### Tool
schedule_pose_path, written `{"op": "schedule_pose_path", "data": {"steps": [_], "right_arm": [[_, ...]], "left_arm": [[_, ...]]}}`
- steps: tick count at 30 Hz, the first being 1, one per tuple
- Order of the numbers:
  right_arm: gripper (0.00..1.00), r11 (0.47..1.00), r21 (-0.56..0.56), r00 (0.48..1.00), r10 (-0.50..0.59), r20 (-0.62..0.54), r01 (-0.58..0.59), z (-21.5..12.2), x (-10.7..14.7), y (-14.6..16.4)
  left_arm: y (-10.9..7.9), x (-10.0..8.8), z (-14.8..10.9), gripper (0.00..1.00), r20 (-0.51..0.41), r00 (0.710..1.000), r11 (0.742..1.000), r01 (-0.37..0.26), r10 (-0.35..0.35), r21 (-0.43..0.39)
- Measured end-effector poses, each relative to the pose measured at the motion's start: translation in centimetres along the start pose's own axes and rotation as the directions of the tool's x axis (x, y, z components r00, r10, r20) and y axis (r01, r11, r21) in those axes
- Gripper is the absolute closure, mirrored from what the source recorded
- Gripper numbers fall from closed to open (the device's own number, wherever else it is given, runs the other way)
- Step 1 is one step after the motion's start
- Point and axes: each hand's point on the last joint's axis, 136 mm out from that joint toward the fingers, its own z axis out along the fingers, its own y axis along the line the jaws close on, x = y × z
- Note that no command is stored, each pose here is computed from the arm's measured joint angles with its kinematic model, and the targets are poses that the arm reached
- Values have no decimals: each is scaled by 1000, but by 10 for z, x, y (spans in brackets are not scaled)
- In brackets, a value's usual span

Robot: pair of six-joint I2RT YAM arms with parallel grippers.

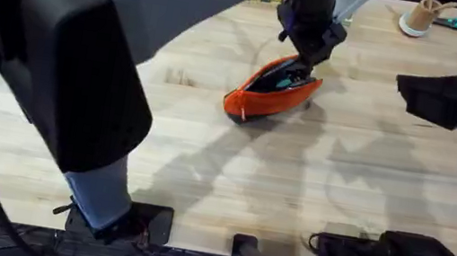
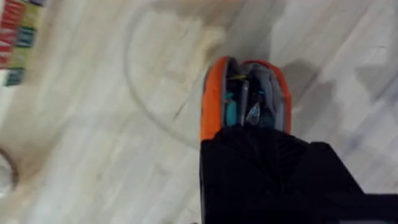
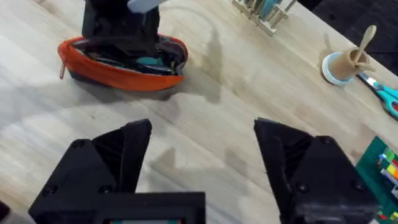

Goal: Unzip the bag, pick up the pens from the table one at a time and place them inside, then zip the bag closed.

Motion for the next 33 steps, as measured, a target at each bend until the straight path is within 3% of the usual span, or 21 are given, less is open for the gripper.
{"op": "schedule_pose_path", "data": {"steps": [5, 19, 33], "right_arm": [[4, 1000, 0, 1000, 0, 0, 0, 0, 0, 0], [3, 1000, 0, 1000, 0, 0, 0, 0, 0, 0], [4, 1000, 0, 1000, 0, 0, 0, 0, 0, 0]], "left_arm": [[3, -5, -6, 959, 14, 999, 999, -40, 40, -15], [-6, 24, -5, 958, -105, 993, 999, -43, 46, 27], [-9, 46, 41, 958, -236, 972, 998, -1, 17, 65]]}}
